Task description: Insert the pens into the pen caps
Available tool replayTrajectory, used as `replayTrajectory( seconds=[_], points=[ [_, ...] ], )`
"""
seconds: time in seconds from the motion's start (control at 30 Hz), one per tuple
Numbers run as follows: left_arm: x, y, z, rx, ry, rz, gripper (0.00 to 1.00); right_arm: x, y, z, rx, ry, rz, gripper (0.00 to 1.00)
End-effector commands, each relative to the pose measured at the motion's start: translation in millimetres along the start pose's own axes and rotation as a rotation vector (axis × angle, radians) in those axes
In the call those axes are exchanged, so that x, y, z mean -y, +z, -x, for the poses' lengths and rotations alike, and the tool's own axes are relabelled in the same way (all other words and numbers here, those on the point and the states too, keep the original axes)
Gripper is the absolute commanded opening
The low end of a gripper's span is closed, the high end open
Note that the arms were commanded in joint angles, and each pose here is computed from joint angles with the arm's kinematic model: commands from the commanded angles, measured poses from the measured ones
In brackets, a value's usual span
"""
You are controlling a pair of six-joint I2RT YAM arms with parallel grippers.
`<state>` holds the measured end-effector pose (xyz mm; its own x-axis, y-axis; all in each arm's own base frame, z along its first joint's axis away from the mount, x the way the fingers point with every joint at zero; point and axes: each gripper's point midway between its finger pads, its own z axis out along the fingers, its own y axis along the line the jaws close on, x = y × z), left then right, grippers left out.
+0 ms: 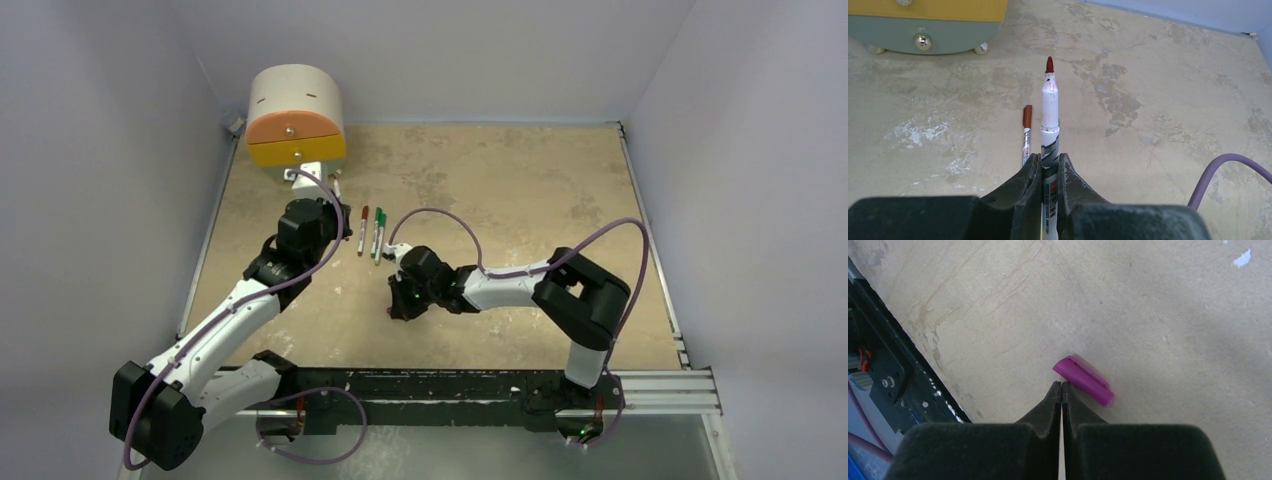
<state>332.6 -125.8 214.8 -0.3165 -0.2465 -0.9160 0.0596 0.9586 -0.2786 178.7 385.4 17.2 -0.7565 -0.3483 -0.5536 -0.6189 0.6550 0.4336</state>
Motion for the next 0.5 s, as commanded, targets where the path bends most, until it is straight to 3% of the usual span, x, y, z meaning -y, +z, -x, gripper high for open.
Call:
replayTrajectory(
  seconds=[0.0, 0.37, 0.47],
  points=[
    [8.4, -1.5, 31.5, 0.079, -0.009, -0.017, 0.00, -8.3, 5.9, 18.4, 0.034, -0.029, 0.025, 0.00],
    [8.9, 1.1, 27.7, 0.075, -0.012, -0.022, 0.00, -44.8, -51.2, 92.8, 0.290, -0.175, 0.082, 0.01],
    [9.0, 1.1, 29.6, 0.082, -0.016, -0.022, 0.00, -34.4, -47.4, 83.5, 0.252, -0.207, 0.046, 0.36]
  ],
)
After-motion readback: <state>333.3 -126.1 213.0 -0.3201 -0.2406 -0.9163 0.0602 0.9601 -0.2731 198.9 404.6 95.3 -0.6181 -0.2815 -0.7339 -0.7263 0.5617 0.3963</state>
